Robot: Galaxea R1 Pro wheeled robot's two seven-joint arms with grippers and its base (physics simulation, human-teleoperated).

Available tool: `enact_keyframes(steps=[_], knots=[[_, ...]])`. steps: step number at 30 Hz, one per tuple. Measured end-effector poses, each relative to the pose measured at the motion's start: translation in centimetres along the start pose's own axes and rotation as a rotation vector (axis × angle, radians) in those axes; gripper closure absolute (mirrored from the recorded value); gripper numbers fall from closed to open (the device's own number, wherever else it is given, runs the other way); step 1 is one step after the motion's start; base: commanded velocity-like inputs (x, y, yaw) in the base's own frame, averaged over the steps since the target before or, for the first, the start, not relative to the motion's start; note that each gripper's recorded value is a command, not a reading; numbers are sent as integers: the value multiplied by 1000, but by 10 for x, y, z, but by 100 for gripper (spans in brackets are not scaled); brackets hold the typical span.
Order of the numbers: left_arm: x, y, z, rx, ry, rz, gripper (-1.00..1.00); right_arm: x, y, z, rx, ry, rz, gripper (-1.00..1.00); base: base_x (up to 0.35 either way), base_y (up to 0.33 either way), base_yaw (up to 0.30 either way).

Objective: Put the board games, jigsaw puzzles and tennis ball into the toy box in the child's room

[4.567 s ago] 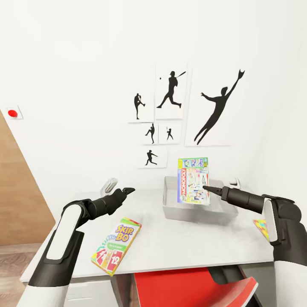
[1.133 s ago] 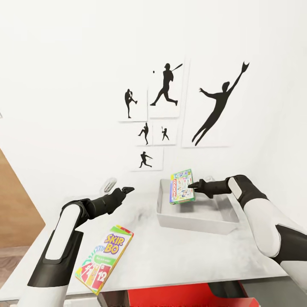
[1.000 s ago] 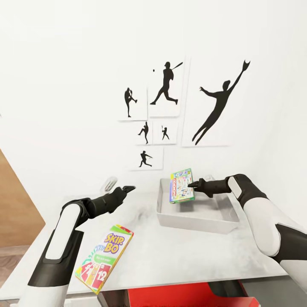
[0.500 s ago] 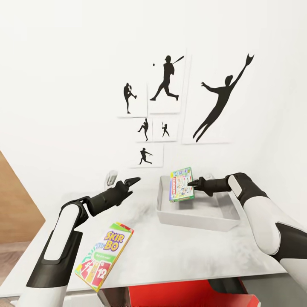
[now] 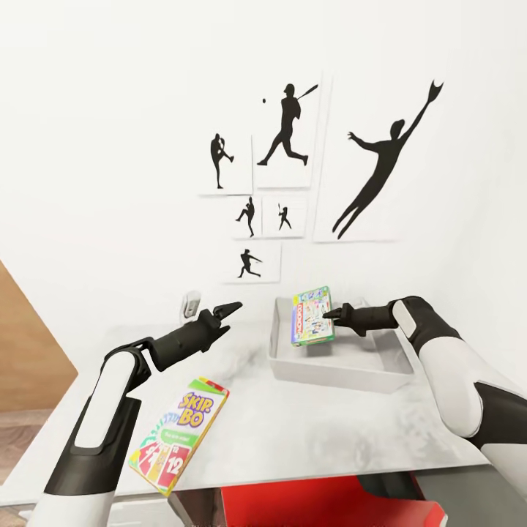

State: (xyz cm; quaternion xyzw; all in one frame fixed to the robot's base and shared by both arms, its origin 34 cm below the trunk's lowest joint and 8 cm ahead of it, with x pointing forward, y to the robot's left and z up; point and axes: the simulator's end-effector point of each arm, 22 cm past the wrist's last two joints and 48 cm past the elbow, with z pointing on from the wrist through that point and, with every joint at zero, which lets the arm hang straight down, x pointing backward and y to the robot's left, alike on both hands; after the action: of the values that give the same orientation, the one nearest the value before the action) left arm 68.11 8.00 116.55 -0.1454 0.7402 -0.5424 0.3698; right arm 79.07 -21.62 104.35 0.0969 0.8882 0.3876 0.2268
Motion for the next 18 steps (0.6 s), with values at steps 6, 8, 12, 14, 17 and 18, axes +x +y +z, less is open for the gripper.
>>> enact_keyframes(steps=[6, 8, 12, 14, 17, 18], knots=[[1, 5, 2, -2, 4, -9, -100, 2, -5, 4, 3, 6, 6, 100, 0, 0, 0], [2, 7, 2, -2, 5, -11, -100, 2, -6, 5, 4, 8, 8, 100, 0, 0, 0], [3, 9, 3, 3, 7, -19, -100, 4, -9, 9, 5, 14, 12, 100, 0, 0, 0], [4, 10, 3, 6, 9, -22, -100, 5, -10, 11, 5, 16, 14, 100, 0, 0, 0], [4, 11, 3, 15, 9, -29, -100, 6, -12, 13, 4, 20, 18, 100, 0, 0, 0], [4, 12, 2, 20, 7, -32, -100, 6, -12, 14, 4, 21, 18, 100, 0, 0, 0]])
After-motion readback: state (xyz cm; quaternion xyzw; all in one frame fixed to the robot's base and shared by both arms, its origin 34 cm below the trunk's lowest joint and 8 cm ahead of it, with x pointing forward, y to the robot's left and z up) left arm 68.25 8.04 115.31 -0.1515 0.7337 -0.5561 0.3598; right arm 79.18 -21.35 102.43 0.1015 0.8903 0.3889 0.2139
